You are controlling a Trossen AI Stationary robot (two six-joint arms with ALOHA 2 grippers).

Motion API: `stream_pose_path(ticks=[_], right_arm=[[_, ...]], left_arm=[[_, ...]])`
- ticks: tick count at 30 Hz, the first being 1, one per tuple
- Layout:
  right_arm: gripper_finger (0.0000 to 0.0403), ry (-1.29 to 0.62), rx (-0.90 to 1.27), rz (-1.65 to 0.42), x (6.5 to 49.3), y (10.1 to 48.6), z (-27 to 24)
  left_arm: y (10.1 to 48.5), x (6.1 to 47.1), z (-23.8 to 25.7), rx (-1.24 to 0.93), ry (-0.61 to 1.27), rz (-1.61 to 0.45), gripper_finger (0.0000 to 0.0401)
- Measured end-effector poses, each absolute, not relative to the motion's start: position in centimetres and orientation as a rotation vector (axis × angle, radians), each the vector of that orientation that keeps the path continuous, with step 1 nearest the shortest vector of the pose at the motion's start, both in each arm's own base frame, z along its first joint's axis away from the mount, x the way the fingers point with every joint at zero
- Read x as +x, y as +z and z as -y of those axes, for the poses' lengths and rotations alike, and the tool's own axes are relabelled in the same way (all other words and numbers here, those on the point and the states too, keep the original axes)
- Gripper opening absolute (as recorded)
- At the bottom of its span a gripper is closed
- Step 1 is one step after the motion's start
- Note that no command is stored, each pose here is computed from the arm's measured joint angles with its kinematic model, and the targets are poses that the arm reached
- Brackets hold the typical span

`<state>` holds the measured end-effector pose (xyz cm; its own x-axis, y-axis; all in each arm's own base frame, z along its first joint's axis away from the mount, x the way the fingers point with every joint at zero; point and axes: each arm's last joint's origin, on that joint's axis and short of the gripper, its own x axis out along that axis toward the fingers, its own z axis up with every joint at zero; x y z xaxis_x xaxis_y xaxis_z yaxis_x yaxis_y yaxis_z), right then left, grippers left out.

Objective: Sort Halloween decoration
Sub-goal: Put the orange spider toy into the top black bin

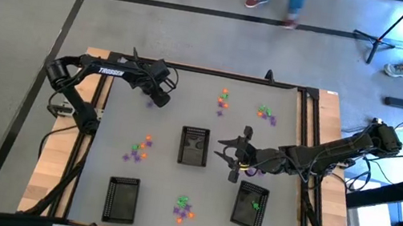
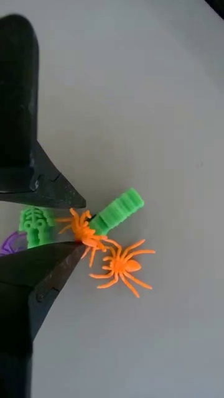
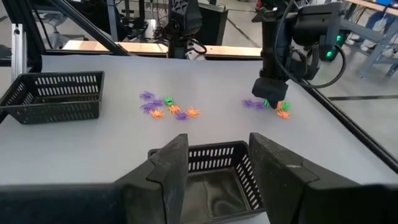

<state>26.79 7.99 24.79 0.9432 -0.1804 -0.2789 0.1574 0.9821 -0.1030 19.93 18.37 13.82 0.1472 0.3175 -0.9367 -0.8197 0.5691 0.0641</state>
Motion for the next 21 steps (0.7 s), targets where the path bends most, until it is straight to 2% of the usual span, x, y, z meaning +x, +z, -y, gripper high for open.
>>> stream_pose_path(ticks=[5, 12, 21], right_arm=[[0.0167, -0.171, -0.087, -0.279, 26.83, 24.92, -8.00], [0.0167, -0.170, -0.100, -0.277, 26.84, 24.96, -8.01], [0.0167, -0.170, -0.097, -0.277, 26.84, 24.95, -8.00]], left_arm=[[13.77, 19.92, -18.16, -0.521, 0.851, -1.174, 0.0078], [13.79, 19.97, -18.08, -0.509, 0.839, -1.180, 0.0006], [14.09, 19.74, -17.73, -0.512, 0.807, -1.204, 0.0000]])
